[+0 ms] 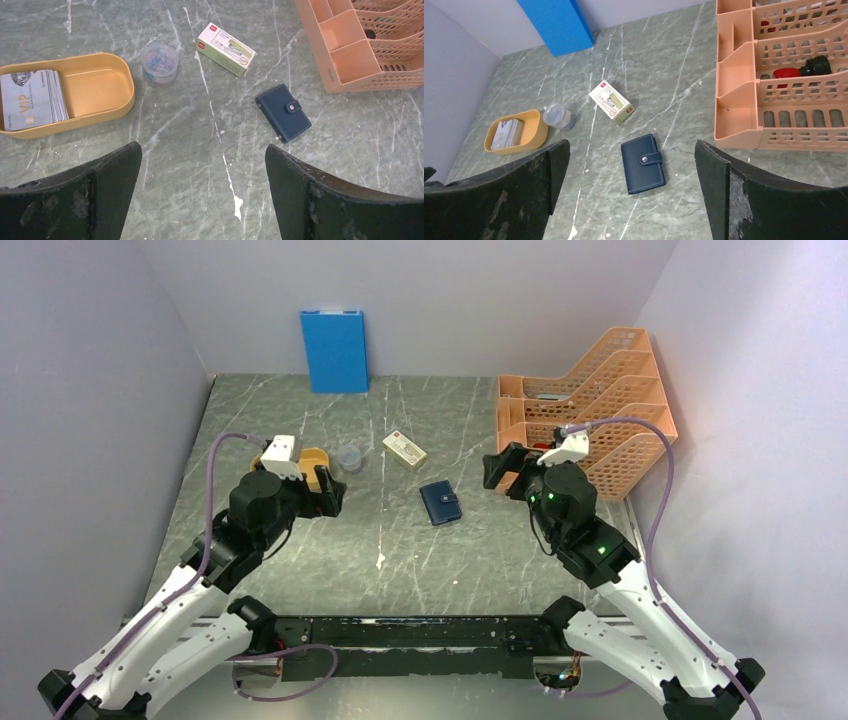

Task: Put the credit cards into the card holder
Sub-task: Move the card holder to the center of the board.

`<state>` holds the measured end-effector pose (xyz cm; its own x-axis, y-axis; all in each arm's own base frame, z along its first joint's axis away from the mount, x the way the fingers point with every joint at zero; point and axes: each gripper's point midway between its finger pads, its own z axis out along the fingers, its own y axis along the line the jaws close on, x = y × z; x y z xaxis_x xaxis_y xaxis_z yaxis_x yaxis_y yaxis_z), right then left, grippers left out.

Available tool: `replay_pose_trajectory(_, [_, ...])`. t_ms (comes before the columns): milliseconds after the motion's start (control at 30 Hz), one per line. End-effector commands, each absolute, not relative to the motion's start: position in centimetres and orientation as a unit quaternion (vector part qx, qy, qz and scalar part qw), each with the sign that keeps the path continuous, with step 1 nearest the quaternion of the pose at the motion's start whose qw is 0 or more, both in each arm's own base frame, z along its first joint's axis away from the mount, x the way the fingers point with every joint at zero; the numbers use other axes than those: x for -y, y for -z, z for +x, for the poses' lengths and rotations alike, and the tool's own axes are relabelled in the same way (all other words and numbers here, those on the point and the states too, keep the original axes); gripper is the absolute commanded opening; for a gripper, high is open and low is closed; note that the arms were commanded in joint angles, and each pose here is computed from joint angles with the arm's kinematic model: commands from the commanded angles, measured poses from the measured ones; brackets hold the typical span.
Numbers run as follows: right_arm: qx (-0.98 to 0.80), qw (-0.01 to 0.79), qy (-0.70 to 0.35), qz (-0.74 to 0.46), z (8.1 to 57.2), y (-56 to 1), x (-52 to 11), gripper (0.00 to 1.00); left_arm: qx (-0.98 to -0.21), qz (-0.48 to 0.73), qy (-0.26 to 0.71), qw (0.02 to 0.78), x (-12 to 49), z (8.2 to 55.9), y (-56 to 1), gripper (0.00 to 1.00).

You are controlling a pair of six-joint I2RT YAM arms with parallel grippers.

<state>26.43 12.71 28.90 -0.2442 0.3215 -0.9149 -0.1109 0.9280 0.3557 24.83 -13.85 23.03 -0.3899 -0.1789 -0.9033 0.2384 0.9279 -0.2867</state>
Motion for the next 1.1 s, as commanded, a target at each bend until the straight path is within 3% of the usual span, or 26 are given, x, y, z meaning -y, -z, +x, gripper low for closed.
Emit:
replay_pose_trajectory(0, [-0.771,0.607,-0.163,0.100,26.5,-28.6,-11.6,1.00,-0.802,0.002,0.189,0.566,13.3,25.0,-23.7,0.97])
replay_pose_trajectory(167, [-0.781,0.593,-0.185,0.063,26.0,-28.0,-13.0,1.00,-0.822,-0.036,0.138,0.552,11.5,25.3,-21.7,0.97])
replay_pose_trajectory(333, [-0.793,0.563,-0.233,0.014,25.1,-26.3,-15.5,1.00,-0.874,-0.072,0.056,0.476,10.2,26.3,-18.4,0.97])
replay_pose_trajectory(700, [-0.810,0.529,-0.253,-0.005,24.2,-24.5,-16.6,0.97,-0.904,-0.175,0.095,0.377,9.6,30.3,-13.9,0.89])
replay_pose_trajectory(1067, [-0.847,0.473,-0.241,0.005,24.6,-19.7,-17.7,0.90,-0.906,-0.191,0.057,0.374,7.9,30.3,-13.0,0.87])
